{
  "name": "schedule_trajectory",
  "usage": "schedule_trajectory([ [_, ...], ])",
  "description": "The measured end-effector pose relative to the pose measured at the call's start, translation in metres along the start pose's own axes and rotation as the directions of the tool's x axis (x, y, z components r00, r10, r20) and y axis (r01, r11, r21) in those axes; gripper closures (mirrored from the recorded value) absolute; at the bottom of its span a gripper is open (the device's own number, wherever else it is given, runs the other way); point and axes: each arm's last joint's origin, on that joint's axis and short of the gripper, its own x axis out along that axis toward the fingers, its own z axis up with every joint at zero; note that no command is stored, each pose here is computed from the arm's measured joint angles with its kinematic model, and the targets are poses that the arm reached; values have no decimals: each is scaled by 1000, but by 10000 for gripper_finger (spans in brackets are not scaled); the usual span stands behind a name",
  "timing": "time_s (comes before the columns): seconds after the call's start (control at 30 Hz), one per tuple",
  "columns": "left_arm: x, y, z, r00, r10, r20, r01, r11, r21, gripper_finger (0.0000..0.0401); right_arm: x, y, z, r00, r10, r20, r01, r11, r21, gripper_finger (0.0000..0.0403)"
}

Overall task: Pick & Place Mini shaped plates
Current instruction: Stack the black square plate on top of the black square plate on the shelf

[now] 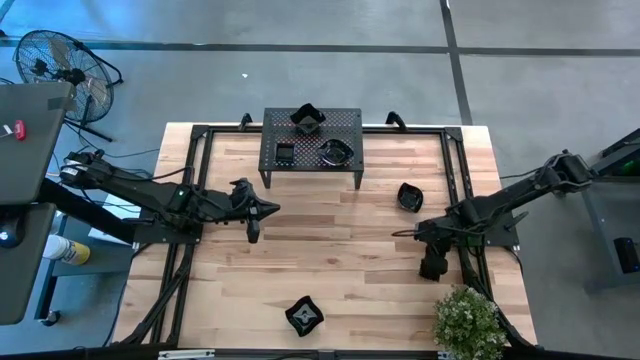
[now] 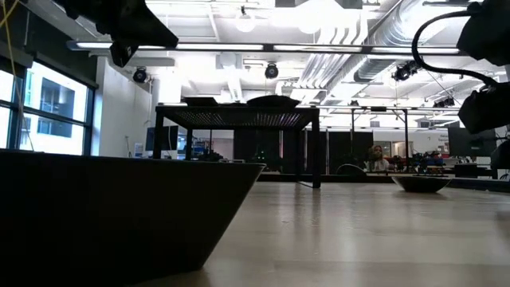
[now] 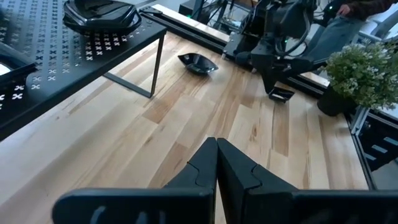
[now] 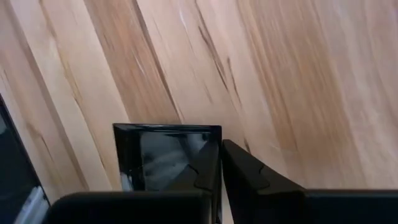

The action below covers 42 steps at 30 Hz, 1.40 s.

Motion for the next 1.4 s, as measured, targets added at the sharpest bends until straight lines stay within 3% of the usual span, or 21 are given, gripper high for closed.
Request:
schedule_trajectory([
  [0.2, 0, 0, 0, 1000, 1, -1, -1, 1000, 1, 400, 0, 3, 3, 999, 30, 27, -31, 999, 25, 378],
  [0.43, 0, 1, -1, 1000, 4, -9, -4, 1000, 5, 400, 0, 4, 3, 999, 46, 19, -46, 999, 12, 311],
  [0.53, 0, 1, -2, 1000, 8, -15, -8, 1000, 7, 401, 1, 3, 2, 999, 40, 14, -40, 999, -1, 299],
  [0.67, 0, 1, -2, 1000, 9, -19, -9, 1000, 7, 401, 4, 2, 2, 1000, 21, -5, -21, 1000, 4, 316],
  [0.87, 0, 1, -2, 1000, 10, -18, -10, 1000, 8, 401, 5, 3, 3, 999, 45, -21, -44, 999, 12, 392],
  [0.97, 0, 1, -2, 1000, 10, -18, -10, 1000, 8, 401, 5, 6, 7, 997, 78, 10, -78, 996, 40, 390],
  [1.1, 0, 1, -2, 1000, 11, -19, -11, 1000, 9, 401, 0, 16, 17, 986, 141, 94, -149, 985, 86, 395],
  [1.2, 0, 2, -4, 999, 22, -36, -21, 1000, 19, 401, -13, 29, 32, 961, 159, 225, -188, 976, 112, 399],
  [1.4, 0, 4, -6, 997, 60, -46, -58, 998, 35, 401, -39, 50, 76, 832, 59, 551, -237, 937, 256, 400],
])
